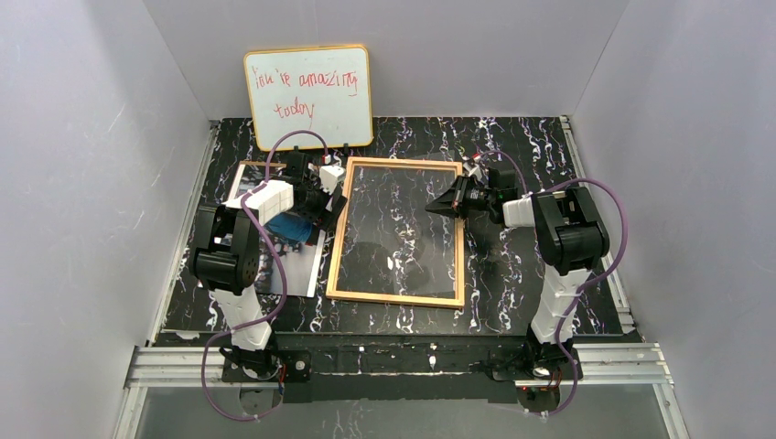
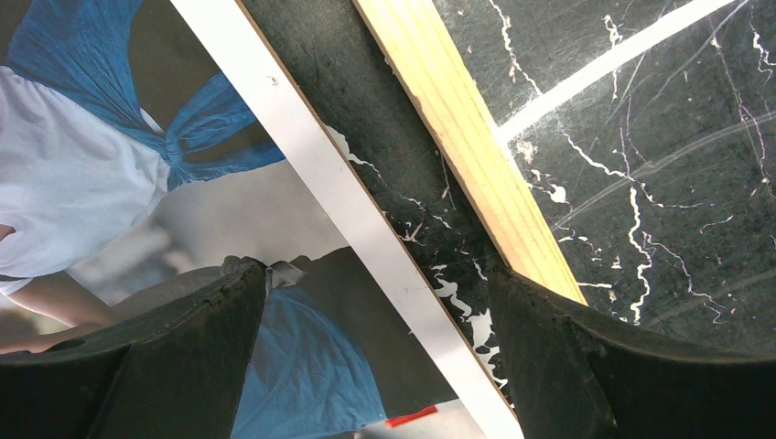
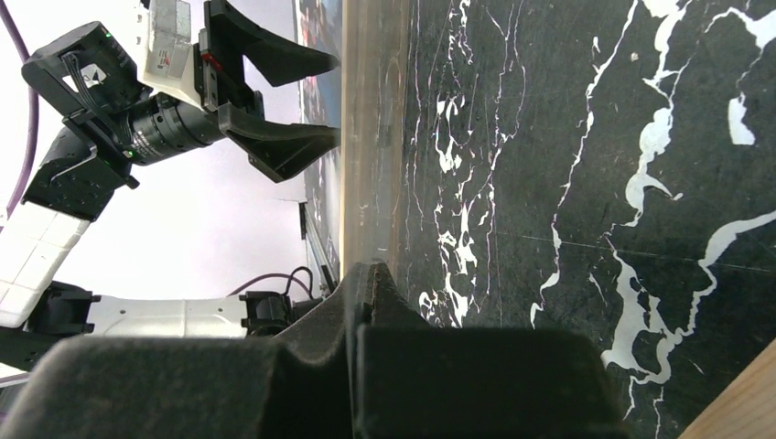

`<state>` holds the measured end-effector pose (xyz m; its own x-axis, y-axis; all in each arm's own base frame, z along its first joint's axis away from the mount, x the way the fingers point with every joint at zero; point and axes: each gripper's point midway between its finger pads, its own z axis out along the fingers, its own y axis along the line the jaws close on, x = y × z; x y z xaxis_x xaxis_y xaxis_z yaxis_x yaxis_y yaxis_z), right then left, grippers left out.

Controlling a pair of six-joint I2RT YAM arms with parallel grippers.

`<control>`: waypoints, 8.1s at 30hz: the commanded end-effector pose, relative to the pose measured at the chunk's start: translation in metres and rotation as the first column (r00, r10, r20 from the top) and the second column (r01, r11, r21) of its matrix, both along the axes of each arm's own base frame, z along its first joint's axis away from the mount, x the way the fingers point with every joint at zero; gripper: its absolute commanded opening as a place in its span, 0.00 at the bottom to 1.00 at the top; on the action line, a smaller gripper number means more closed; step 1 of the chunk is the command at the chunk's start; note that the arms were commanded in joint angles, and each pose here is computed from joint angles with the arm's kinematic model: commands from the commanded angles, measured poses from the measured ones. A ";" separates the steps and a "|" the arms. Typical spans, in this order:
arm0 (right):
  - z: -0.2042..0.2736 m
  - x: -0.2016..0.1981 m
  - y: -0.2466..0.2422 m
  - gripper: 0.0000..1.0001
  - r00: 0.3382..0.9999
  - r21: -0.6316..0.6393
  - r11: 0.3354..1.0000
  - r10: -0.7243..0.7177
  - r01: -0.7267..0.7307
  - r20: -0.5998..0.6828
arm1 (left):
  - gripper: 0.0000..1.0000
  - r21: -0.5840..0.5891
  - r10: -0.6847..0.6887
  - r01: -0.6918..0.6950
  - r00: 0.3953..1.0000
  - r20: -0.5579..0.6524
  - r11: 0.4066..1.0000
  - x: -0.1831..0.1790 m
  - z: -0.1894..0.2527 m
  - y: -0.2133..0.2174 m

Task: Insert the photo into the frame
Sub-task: Place the photo frame item in the photo frame, then adjust the photo frame at the center of the board, then pick up the photo at the center of the board.

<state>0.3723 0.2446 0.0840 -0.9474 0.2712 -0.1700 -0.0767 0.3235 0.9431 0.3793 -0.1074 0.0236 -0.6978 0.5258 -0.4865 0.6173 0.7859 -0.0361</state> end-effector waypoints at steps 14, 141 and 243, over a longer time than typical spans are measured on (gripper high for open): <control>0.039 0.001 0.005 0.01 0.985 0.057 0.998 -0.003 -0.007 0.173 | 0.89 -0.005 -0.014 0.013 0.984 -0.176 1.000 -0.041 -0.029 -0.001; 0.005 0.042 -0.048 0.51 0.959 -0.769 0.590 -0.037 0.247 0.280 | 0.89 0.004 -0.042 0.044 0.981 -0.187 0.999 -0.046 -0.027 0.000; -0.036 0.057 0.271 0.53 0.944 -0.511 0.848 0.039 0.142 0.327 | 0.83 0.298 0.327 -0.267 0.930 -0.171 0.916 -0.075 -0.025 0.241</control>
